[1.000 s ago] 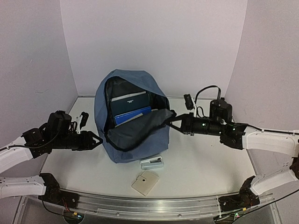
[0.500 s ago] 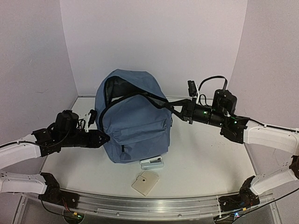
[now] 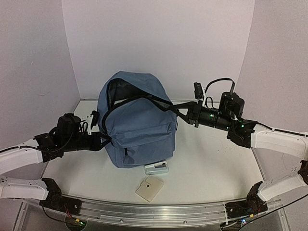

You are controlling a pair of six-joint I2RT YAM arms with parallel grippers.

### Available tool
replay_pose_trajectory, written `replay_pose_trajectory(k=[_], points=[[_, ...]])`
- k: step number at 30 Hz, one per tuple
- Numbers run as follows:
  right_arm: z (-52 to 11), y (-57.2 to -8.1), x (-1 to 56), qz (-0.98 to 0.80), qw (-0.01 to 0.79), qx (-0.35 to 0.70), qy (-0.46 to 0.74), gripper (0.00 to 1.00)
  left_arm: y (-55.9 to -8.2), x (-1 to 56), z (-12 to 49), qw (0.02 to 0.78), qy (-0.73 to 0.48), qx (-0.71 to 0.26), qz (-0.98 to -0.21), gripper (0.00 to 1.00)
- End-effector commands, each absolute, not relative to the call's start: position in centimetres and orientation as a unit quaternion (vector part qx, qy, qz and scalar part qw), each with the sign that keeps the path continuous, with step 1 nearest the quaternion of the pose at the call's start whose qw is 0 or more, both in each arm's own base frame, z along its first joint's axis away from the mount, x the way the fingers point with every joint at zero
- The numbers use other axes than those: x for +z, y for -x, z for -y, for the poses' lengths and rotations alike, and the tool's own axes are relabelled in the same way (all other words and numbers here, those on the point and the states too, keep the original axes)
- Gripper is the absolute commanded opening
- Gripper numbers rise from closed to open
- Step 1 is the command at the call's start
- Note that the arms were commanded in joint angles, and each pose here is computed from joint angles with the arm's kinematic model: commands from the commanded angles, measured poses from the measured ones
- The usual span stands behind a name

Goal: Pack the student bag
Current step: Zip the student bag at the center of the board.

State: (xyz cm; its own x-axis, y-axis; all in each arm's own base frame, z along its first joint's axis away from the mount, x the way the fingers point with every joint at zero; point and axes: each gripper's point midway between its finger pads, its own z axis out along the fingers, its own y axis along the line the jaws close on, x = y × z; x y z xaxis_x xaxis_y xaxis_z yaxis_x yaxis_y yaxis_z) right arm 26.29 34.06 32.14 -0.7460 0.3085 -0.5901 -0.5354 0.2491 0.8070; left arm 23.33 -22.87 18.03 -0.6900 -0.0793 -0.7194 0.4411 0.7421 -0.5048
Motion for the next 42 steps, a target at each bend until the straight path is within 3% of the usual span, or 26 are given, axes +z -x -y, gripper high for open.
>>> replay_pose_trajectory(k=[1,23,30,38,42], points=[[-34.0,-26.5,33.9,-0.685,0.377,0.618,0.084,0.0,-23.6,20.4,22.3,0.416,-0.109,-0.342,-0.836,0.0],[-34.0,-29.2,27.9,-0.749,0.385,0.536,0.064,0.0,-22.6,32.7,22.3,0.491,-0.169,-0.364,-0.773,0.0],[-33.1,-30.4,25.4,-0.782,0.394,0.481,0.049,0.0,-22.0,34.1,23.4,0.471,-0.219,-0.361,-0.775,0.0],[-33.7,-29.7,28.2,-0.763,0.395,0.508,0.065,0.0,-22.1,33.0,24.2,0.434,-0.243,-0.35,-0.794,0.0],[-33.5,-29.4,30.2,-0.752,0.413,0.509,0.069,0.0,-21.6,34.7,25.3,0.431,-0.237,-0.398,-0.775,0.0]])
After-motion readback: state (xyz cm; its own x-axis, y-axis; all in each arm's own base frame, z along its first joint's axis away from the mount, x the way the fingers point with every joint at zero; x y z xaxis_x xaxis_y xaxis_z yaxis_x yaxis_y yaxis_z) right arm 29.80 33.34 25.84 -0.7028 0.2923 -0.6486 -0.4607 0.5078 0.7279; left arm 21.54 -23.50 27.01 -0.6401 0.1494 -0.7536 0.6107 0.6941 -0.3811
